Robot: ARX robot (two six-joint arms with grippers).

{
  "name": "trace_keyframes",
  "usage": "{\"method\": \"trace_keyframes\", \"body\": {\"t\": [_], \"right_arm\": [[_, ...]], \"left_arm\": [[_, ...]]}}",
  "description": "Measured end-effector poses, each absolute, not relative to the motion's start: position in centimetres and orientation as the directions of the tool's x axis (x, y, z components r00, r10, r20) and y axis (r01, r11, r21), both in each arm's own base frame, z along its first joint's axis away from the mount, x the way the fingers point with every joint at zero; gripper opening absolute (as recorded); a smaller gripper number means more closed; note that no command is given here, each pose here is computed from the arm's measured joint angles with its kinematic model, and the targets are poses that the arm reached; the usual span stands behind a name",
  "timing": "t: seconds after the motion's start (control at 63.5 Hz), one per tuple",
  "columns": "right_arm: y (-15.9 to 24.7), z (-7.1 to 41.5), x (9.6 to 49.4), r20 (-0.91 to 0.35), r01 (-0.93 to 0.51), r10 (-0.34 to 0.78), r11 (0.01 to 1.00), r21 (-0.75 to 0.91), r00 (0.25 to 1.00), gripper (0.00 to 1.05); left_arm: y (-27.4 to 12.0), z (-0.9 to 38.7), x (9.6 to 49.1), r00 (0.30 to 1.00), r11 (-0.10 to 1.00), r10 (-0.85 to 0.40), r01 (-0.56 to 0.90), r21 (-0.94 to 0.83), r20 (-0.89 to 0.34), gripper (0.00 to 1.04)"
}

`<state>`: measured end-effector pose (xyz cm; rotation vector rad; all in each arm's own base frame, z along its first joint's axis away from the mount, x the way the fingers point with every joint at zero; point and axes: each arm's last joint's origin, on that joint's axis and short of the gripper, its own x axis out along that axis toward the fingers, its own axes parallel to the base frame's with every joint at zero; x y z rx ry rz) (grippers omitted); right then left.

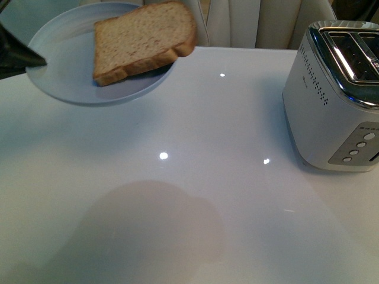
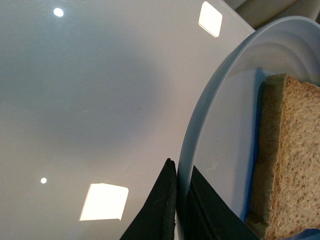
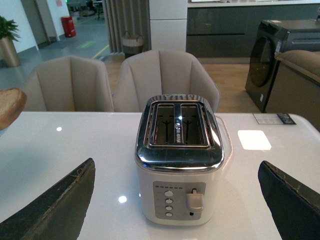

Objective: Left arm holds plate, right arm toasts bread

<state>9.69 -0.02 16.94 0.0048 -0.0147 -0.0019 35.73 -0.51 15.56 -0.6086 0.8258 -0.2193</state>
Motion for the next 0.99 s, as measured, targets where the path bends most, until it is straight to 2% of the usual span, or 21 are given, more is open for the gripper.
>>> {"method": "trace_keyframes", "body": {"t": [0.268,0.41,0.615,0.93,0.977,0.993], "right_arm": [[0.0,16.9,9.7,0.015,0.002,-0.002,1.000,0.005,1.000,0.96],[0.0,16.9,9.7,0.015,0.002,-0.002,1.000,0.005,1.000,0.96],[0.0,16.9,9.7,0.015,0.002,-0.002,1.000,0.005,1.000,0.96],[0.0,16.9,9.7,0.015,0.002,-0.002,1.000,0.005,1.000,0.96],[0.0,16.9,9.7,-0.067,0.018,-0.015,0.999,0.038,0.998,0.96],[0.0,16.9,9.7,-0.151,0.032,-0.022,0.997,0.064,0.988,0.96]], "left_arm": [[-8.5,19.1,35.0,0.599,0.790,-0.527,0.082,-0.608,-0.603,0.03],[-10.9,19.3,34.3,0.562,0.782,-0.557,0.108,-0.614,-0.611,0.03],[-13.5,19.7,33.5,0.528,0.764,-0.595,0.138,-0.631,-0.606,0.03],[-14.9,20.0,33.1,0.512,0.743,-0.619,0.136,-0.656,-0.595,0.03],[-15.0,20.0,33.1,0.511,0.742,-0.620,0.135,-0.657,-0.595,0.03],[-15.0,20.0,33.1,0.511,0.741,-0.621,0.136,-0.657,-0.594,0.03]]}}
